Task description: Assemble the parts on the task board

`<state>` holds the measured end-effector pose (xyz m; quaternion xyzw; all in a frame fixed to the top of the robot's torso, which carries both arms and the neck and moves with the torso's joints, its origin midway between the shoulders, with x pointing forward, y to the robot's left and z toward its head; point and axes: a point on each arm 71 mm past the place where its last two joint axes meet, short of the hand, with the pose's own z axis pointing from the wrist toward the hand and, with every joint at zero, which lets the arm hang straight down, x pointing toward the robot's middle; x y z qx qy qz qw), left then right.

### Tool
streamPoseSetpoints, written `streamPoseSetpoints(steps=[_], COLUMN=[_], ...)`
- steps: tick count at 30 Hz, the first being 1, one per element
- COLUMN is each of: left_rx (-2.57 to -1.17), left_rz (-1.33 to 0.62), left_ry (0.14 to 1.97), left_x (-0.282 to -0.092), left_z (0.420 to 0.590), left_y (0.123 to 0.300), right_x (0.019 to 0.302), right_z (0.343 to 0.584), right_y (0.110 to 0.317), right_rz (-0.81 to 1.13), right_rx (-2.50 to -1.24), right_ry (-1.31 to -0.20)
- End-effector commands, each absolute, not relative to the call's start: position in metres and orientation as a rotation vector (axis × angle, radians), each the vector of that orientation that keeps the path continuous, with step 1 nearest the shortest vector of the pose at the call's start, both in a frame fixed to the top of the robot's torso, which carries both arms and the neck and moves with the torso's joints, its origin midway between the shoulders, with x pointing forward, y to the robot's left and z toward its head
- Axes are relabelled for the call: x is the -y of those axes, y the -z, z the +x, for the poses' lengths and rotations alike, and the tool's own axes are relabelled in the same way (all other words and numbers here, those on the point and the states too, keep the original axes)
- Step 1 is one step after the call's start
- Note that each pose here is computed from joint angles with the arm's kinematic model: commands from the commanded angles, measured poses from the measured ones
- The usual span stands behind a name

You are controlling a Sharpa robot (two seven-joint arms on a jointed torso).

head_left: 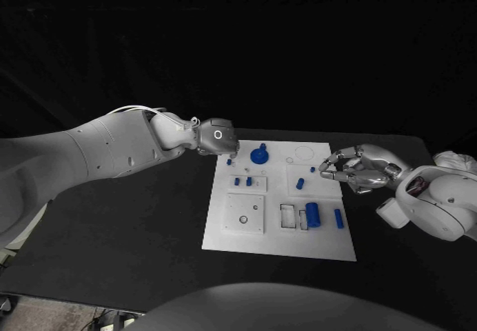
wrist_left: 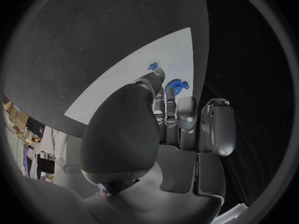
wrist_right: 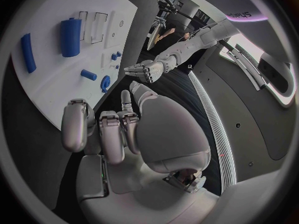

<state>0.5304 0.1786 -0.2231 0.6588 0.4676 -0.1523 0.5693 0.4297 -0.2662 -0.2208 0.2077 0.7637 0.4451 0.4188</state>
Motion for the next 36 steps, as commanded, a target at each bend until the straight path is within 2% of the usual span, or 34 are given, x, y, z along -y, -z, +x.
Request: streamPoseSetpoints(steps=[1,8,36], left_rx=[-1.062,-1.084,-1.137], left_rz=[1.588,1.541,1.481], left_ry=[0.411,0.457,0.467], left_x=[-0.175,-0.174,-0.175], left_z=[0.526,0.526,0.534], left_y=[0.229,0.239,0.256], right_x=[0.264,0.266,0.268], right_z=[0.428,0.427,0.426], right_y=[0.222,0.222,0.225], right_rz=[0.503,0.508,0.516], right_rx=[-1.938,-1.938,-1.956], right_ry=[-1.122,-1.117,-1.108])
